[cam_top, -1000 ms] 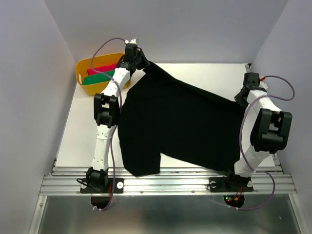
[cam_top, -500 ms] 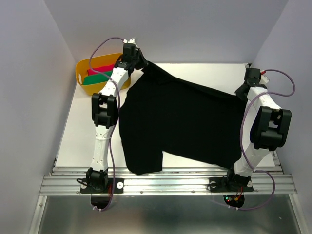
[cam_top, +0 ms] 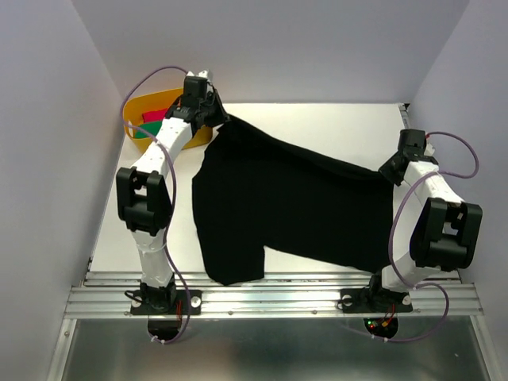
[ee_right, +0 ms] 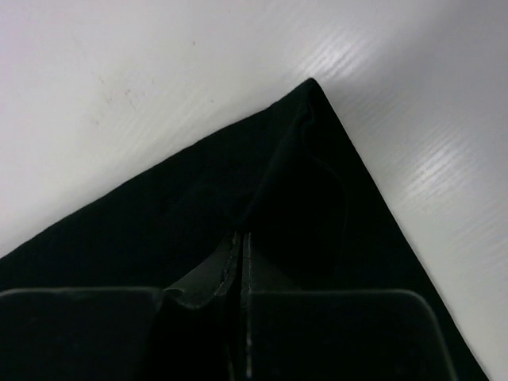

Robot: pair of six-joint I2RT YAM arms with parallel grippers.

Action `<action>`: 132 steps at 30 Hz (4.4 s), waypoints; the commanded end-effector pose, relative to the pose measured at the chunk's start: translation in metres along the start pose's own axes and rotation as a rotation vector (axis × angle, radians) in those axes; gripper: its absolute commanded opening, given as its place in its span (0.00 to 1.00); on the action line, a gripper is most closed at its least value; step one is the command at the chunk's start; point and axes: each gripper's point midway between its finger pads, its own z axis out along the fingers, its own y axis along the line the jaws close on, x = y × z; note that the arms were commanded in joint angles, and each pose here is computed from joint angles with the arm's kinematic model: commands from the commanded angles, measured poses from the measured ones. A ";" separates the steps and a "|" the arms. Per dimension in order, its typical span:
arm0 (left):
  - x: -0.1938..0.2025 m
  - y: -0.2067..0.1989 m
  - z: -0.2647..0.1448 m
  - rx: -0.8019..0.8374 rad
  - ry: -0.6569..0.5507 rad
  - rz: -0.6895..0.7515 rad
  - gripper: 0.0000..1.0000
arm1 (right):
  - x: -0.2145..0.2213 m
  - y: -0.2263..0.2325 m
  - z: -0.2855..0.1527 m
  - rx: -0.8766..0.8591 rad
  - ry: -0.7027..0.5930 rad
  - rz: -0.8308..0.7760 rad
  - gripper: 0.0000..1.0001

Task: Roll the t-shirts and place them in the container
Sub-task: Fold the T-shirt at the center of the board.

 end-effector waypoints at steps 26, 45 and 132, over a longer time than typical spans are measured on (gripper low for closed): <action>0.083 -0.003 -0.097 0.025 0.122 -0.121 0.00 | 0.026 -0.024 -0.031 -0.013 0.000 -0.002 0.01; 0.158 0.037 -0.093 -0.017 0.312 -0.232 0.00 | 0.044 -0.036 -0.021 0.019 0.035 -0.024 0.01; 0.161 0.085 -0.097 -0.175 0.301 -0.174 0.00 | 0.339 0.267 -0.160 -0.773 0.478 -0.436 0.01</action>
